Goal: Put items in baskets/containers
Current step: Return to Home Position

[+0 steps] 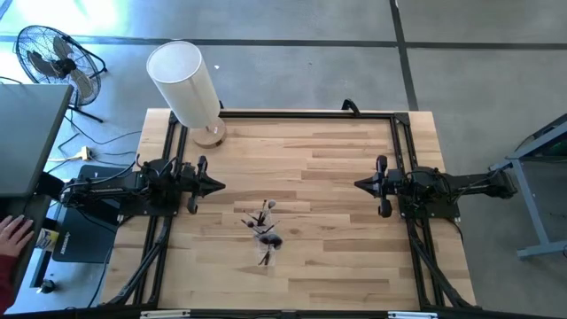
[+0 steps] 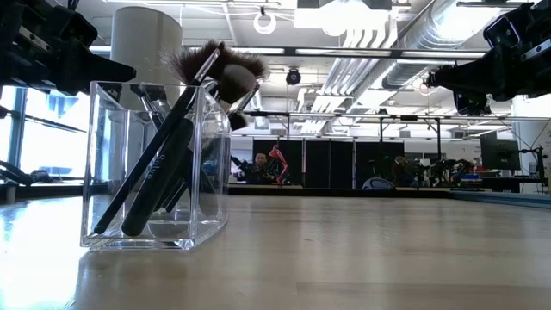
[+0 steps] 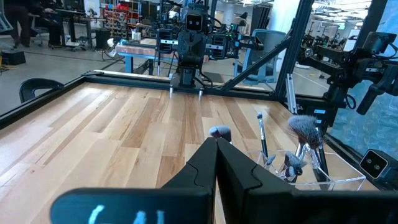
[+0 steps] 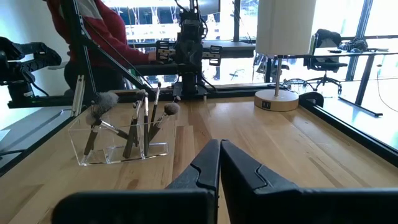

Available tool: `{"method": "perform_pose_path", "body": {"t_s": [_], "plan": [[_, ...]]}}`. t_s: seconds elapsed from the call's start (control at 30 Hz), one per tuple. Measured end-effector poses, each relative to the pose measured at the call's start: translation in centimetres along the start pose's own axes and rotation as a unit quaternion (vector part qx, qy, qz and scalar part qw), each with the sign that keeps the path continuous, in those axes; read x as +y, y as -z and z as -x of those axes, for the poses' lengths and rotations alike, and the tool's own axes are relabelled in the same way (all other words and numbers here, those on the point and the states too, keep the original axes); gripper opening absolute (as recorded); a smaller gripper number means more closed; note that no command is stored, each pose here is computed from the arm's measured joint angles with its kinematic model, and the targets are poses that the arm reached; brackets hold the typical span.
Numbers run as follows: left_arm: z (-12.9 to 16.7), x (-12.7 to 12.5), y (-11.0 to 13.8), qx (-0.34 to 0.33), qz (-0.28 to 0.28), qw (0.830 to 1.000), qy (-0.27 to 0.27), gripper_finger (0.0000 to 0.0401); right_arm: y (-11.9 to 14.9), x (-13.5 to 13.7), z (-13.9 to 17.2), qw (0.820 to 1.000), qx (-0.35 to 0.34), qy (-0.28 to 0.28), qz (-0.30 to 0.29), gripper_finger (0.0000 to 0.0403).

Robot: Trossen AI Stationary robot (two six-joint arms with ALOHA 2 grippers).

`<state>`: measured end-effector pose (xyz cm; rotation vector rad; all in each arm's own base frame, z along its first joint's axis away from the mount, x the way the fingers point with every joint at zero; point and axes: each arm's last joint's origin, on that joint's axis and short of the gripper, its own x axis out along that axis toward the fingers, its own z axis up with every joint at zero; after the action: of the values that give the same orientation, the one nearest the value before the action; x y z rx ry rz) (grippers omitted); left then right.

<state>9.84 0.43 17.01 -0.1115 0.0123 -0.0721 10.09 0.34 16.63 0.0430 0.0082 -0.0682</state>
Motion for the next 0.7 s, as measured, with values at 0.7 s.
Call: {"method": "perform_pose_path", "body": {"t_s": [0.7], "plan": [[0.00,0.00,-0.01,0.000,0.000,1.000,0.000,0.0003,0.00,0.00,0.00,1.000,0.000,0.000,0.000,0.0008]]}}
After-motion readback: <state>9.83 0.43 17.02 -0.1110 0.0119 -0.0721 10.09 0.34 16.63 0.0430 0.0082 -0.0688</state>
